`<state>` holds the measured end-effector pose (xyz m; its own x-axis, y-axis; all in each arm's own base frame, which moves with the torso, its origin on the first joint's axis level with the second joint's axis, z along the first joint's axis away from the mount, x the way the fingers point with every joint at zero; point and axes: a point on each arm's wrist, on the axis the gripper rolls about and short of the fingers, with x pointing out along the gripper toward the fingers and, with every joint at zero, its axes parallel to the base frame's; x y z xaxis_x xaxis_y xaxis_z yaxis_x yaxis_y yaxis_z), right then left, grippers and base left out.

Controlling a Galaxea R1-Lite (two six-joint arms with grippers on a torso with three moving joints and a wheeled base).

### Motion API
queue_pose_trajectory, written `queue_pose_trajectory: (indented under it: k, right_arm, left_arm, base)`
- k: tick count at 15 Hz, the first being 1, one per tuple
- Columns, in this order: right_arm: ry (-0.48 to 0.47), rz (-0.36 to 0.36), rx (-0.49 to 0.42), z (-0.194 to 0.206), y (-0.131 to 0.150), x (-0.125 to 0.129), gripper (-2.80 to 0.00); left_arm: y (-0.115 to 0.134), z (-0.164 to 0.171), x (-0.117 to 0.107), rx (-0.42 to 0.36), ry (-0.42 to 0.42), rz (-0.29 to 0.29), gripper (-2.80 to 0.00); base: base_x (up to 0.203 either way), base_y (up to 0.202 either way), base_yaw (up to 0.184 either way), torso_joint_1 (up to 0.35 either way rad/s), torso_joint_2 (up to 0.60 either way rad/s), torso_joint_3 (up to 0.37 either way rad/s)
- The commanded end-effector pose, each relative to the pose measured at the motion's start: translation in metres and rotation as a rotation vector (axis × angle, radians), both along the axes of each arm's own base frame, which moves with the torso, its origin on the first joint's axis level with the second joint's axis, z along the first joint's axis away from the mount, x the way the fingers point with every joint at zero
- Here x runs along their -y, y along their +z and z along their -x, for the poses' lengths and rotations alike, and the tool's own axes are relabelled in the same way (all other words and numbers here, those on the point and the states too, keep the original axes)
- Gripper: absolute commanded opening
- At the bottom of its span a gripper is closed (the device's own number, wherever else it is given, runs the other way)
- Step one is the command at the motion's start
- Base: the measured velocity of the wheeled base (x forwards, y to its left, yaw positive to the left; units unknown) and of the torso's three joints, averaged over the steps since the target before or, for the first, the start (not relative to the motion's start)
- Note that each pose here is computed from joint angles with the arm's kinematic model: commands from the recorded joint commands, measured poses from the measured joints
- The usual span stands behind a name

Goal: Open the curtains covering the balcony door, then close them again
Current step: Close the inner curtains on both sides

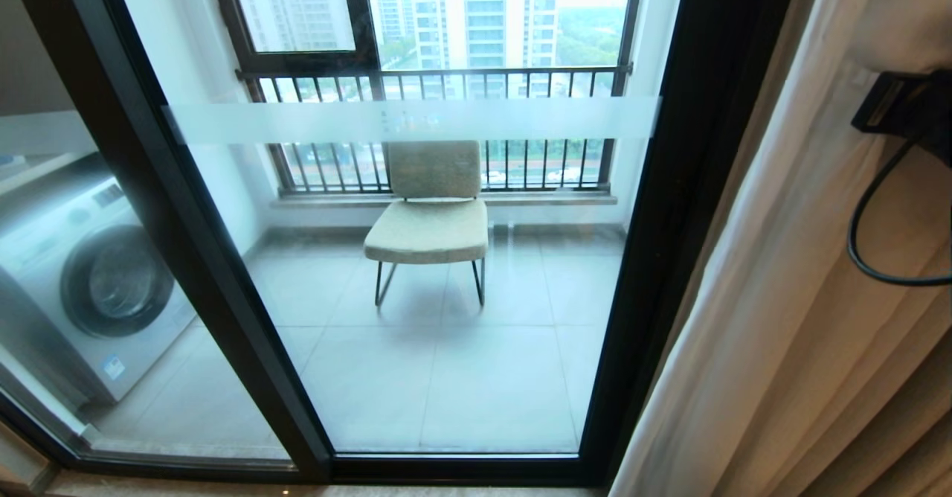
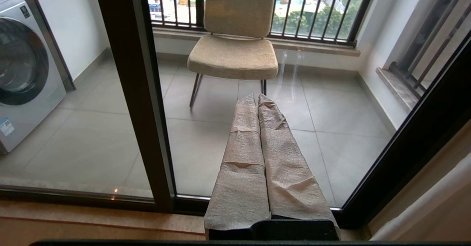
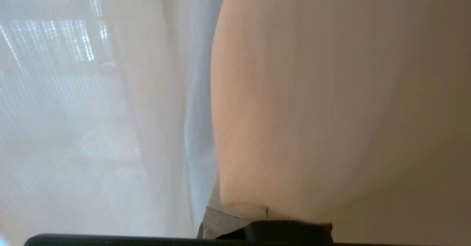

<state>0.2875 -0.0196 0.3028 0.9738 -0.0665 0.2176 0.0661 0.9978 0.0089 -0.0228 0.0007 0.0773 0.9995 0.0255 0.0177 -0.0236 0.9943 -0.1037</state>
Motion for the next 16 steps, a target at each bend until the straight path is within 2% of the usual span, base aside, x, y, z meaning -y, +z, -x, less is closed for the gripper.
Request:
queue_pose_trajectory:
  k: [1,16]
  right_arm:
    - [0.009,0.004,0.008,0.0096,-0.0002,-0.0033,-2.80]
    - [0.010,0.002,0.014,0.0171,0.0012,-0.0038,-2.80]
  left_arm:
    - [0.0000,0.0000,0.0000,0.001,0.002,0.001,-2.80]
    - [0.0000,0.0000,0.0000,0.001,0.001,0.001,-2.80]
  base:
    - [0.000,0.000,0.000,0.000,0.00,0.000]
    - [0.000,0.000,0.000,0.000,0.00,0.000]
